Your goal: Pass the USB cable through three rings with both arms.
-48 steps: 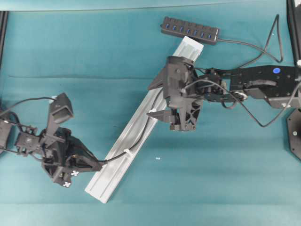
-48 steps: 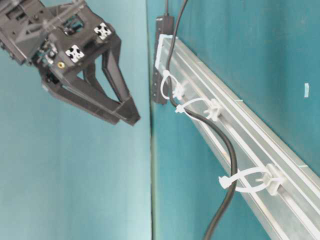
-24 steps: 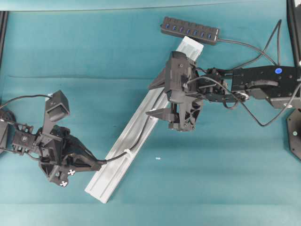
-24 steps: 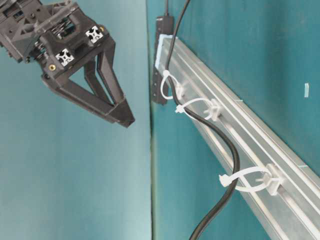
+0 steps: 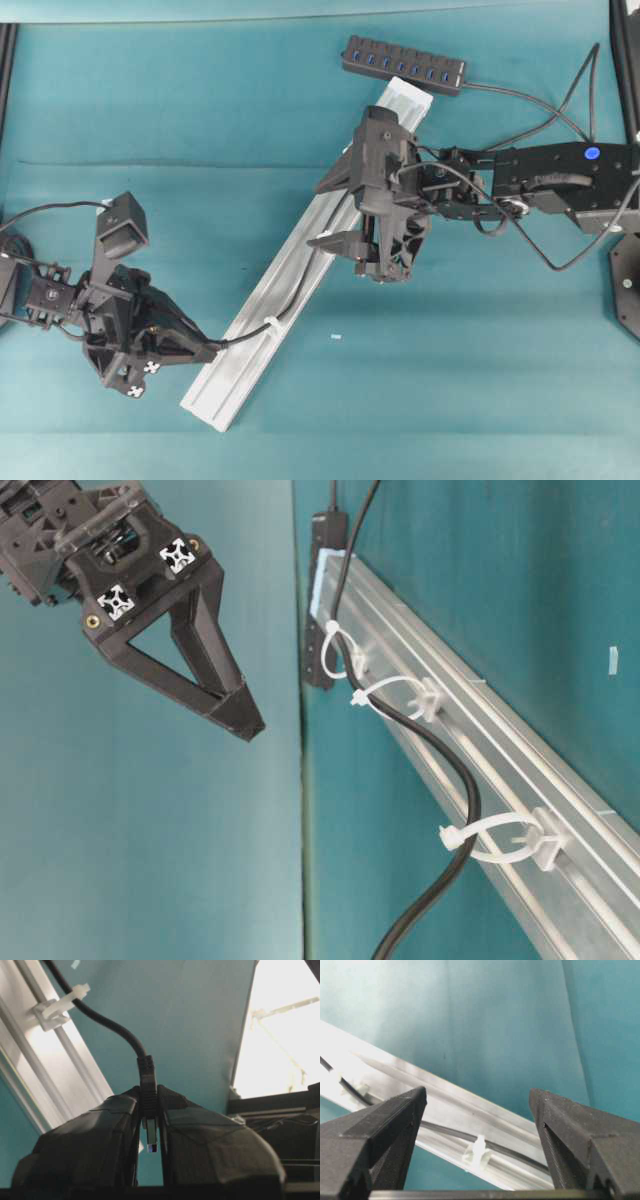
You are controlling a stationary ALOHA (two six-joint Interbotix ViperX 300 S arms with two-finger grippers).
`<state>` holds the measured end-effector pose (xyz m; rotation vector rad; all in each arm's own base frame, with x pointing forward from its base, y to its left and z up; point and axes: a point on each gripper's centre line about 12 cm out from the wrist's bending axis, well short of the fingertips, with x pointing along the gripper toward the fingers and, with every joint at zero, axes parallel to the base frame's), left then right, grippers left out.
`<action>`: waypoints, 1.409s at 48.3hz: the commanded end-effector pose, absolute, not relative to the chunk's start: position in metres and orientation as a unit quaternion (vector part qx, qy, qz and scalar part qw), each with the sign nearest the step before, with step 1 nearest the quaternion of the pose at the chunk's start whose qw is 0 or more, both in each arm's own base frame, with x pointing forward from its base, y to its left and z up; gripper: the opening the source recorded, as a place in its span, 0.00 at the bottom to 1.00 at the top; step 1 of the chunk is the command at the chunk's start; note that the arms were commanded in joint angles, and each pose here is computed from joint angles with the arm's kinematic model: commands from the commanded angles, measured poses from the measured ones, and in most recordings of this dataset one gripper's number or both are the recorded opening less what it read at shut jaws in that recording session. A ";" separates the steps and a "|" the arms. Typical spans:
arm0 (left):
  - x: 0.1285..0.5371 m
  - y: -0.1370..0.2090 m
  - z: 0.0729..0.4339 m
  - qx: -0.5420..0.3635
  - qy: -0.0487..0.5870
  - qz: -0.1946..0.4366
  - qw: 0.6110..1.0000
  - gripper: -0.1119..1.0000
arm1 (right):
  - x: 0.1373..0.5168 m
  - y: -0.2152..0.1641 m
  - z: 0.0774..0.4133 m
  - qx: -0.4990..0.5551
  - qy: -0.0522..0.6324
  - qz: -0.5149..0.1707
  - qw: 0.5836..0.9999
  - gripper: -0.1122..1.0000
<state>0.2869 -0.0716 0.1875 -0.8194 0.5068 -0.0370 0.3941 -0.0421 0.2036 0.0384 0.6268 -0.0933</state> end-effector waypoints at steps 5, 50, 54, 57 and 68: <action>0.292 -0.074 0.206 -0.392 0.217 -0.036 0.893 0.19 | 0.397 -0.041 0.211 0.025 0.296 -0.047 0.954 0.88; 0.278 -0.051 0.271 -0.297 0.100 -0.065 0.947 0.96 | 0.379 -0.034 0.256 0.081 0.231 -0.058 0.968 0.88; 0.270 -0.038 0.285 -0.253 0.065 -0.058 0.964 0.95 | 0.372 -0.034 0.268 0.081 0.216 -0.057 0.971 0.88; 0.263 -0.030 0.294 -0.220 0.042 -0.051 0.973 0.95 | 0.365 -0.034 0.275 0.080 0.207 -0.057 0.973 0.88; 0.238 -0.011 0.316 -0.133 -0.018 -0.027 0.991 0.95 | 0.327 -0.030 0.304 0.081 0.162 -0.054 0.982 0.88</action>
